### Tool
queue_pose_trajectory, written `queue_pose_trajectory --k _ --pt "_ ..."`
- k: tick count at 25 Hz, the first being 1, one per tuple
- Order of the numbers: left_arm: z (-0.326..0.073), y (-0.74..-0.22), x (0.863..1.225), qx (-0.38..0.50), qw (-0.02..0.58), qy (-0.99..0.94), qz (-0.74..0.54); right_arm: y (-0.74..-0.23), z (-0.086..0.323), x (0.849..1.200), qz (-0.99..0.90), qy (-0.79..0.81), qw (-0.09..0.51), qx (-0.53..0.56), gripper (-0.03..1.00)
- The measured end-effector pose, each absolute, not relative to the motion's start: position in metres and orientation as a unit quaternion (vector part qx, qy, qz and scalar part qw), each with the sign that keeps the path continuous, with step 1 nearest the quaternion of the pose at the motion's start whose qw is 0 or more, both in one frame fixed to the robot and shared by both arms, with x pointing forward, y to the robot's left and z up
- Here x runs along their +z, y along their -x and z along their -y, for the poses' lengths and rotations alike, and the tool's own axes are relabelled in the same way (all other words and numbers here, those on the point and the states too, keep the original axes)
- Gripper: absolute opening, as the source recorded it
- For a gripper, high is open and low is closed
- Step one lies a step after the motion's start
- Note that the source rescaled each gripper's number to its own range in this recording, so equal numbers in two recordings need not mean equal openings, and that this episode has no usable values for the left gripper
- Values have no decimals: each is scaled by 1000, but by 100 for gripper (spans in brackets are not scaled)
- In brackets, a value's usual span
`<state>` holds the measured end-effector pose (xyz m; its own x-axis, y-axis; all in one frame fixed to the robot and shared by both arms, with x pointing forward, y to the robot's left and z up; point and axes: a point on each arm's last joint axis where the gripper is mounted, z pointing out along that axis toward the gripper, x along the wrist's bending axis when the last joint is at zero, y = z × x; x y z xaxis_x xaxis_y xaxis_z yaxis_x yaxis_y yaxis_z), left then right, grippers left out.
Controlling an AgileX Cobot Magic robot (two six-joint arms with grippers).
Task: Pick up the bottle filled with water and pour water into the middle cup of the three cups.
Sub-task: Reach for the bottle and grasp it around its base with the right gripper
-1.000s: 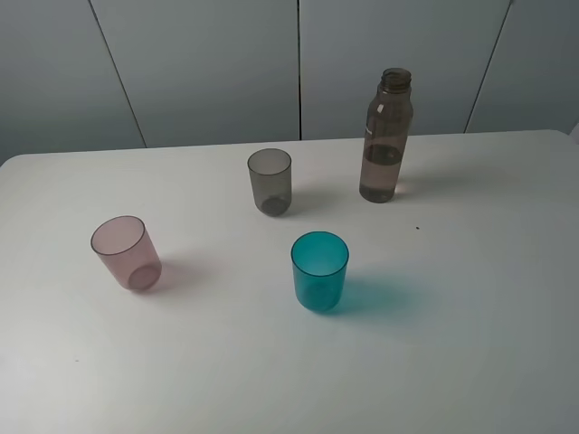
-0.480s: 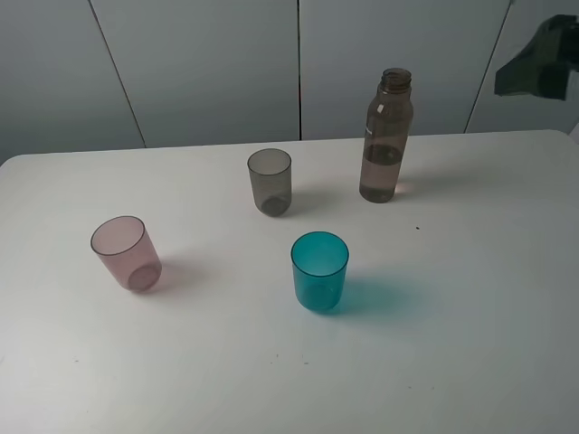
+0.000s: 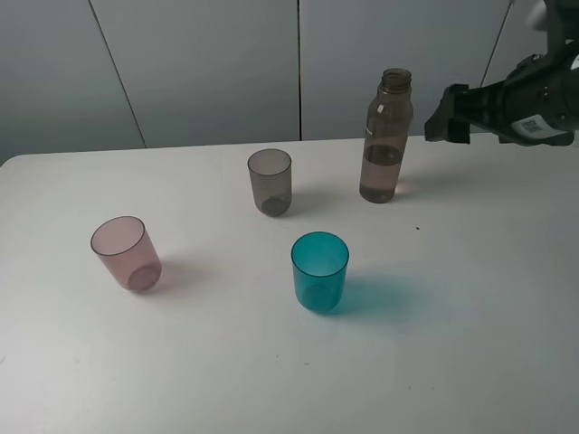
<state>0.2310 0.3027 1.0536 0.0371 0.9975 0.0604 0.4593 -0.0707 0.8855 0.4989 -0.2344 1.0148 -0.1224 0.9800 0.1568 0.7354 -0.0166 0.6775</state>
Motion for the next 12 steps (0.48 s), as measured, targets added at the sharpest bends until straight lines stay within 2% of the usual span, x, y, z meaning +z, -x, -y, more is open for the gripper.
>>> queue_pose_trajectory --k 6,12 --pt "-303 -231 1054 378 356 -626 -582 -495 239 963 -670 -638 207 318 100" --pt "-303 -231 1054 378 356 -626 -582 -491 239 935 -689 -595 240 336 100"
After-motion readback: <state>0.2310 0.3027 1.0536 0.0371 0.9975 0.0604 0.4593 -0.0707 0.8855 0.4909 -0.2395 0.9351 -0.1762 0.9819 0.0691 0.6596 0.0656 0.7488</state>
